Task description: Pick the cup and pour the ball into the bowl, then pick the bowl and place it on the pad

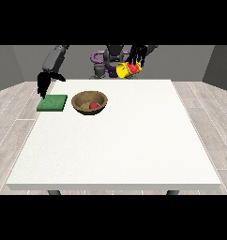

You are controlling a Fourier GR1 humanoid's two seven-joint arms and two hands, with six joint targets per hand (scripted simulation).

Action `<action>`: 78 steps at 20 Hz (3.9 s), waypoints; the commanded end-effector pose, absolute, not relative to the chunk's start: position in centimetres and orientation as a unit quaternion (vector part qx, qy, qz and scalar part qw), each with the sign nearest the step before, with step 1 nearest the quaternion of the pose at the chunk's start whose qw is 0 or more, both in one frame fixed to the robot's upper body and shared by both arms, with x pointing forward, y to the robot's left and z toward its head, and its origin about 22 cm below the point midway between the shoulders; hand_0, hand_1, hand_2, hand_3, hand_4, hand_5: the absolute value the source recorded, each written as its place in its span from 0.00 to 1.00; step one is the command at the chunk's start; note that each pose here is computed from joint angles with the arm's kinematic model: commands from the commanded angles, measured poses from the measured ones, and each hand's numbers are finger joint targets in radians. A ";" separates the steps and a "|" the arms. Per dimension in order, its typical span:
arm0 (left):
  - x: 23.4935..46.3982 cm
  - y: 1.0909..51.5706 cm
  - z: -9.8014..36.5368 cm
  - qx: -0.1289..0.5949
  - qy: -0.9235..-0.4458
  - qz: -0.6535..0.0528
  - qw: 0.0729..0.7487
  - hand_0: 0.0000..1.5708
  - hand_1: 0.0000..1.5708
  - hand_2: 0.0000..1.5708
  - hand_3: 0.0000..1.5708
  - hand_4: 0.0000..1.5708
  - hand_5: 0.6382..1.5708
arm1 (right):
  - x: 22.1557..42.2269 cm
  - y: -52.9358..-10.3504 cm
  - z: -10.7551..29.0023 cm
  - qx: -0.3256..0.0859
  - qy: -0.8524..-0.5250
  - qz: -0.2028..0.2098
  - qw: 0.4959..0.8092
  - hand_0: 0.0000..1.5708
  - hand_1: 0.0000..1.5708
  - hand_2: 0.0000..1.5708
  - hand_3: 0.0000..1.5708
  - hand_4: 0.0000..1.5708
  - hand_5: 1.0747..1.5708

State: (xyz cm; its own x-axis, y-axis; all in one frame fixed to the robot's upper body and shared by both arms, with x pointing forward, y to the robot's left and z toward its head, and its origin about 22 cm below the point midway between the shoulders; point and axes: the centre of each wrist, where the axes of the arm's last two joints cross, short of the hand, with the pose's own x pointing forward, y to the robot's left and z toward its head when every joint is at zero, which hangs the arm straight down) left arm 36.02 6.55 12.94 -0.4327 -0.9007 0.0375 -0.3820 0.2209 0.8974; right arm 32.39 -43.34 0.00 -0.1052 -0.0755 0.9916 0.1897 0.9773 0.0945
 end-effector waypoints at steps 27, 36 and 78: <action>36.0 13.8 8.1 0.091 -0.840 -0.149 0.513 0.00 0.00 0.00 0.00 0.00 0.97 | 35.6 -33.7 -3.3 0.038 -0.732 -0.081 0.676 0.00 0.00 0.00 0.00 0.13 0.95; 35.9 13.2 13.7 0.083 -0.864 -0.168 0.467 0.00 0.00 0.00 0.00 0.00 0.99 | 35.6 -33.9 -3.8 0.042 -0.744 -0.137 0.653 0.00 0.00 0.00 0.00 0.10 0.91; 35.1 25.0 4.7 0.125 -0.802 -0.112 0.573 0.00 0.00 0.00 0.00 0.00 1.00 | 39.3 -38.7 6.3 -0.072 -0.594 -0.099 0.795 1.00 1.00 1.00 1.00 0.67 0.98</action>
State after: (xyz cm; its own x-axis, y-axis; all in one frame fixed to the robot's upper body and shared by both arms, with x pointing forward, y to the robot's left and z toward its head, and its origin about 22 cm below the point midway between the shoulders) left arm 35.69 23.14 5.63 -0.3254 -0.3120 0.8926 -0.0507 0.9484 0.3130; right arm 40.12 -35.00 4.46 0.2819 -0.0529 0.9580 0.2223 0.9749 -0.0115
